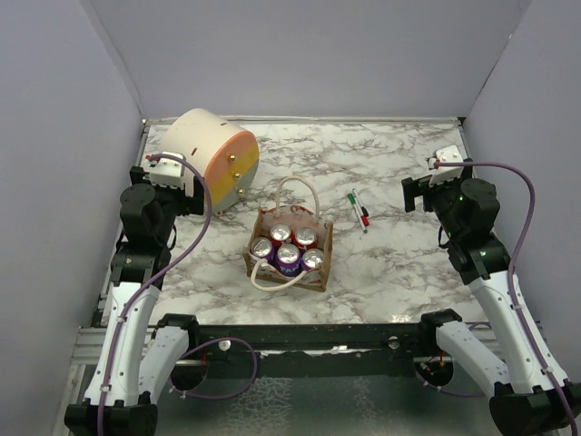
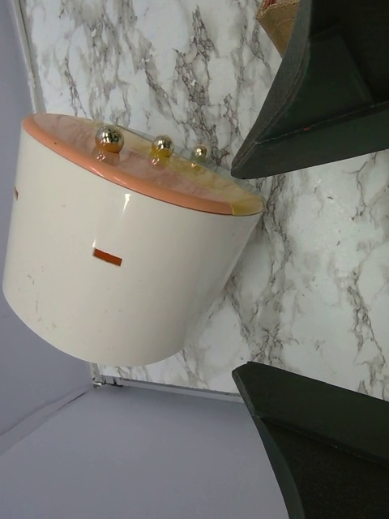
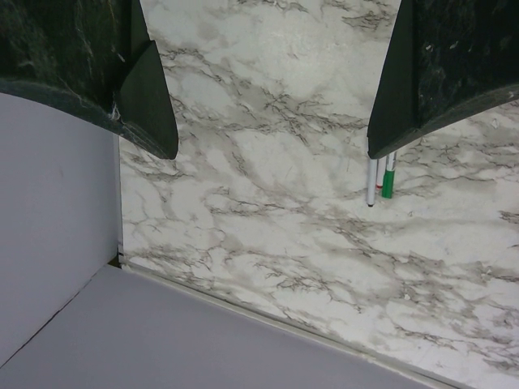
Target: Place the beverage into the canvas bag
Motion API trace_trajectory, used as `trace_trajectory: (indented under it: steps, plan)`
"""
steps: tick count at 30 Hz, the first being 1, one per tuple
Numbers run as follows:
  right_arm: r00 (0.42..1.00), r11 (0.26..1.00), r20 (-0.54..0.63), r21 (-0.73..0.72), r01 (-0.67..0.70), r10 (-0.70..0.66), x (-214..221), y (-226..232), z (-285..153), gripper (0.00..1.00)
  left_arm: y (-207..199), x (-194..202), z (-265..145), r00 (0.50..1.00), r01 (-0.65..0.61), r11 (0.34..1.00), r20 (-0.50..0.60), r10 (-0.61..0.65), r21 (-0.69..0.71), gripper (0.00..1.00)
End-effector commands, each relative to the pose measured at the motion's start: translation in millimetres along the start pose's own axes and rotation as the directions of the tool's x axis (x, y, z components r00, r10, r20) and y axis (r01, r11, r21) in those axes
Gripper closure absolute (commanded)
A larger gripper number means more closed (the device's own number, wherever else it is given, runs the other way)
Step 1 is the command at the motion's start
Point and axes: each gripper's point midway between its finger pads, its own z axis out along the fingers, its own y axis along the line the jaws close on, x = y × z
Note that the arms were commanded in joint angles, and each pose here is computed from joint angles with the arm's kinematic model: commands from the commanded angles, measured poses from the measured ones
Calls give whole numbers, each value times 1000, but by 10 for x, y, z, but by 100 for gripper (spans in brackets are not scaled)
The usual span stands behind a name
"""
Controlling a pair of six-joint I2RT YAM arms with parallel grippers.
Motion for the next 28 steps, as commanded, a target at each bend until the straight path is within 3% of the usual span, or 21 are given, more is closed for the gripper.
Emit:
trace_trajectory:
  steps: [1, 28]
  plan:
    - [1000, 1000, 30, -2, 4, -4, -118, -29, -22, 0, -7, -15, 4, 1000, -3, 1000, 21, 3, 9, 0]
    - [999, 1000, 38, -11, 2, -1, -75, -6, -51, 0, -4, 7, -1, 1000, -1, 1000, 20, 1, 10, 1]
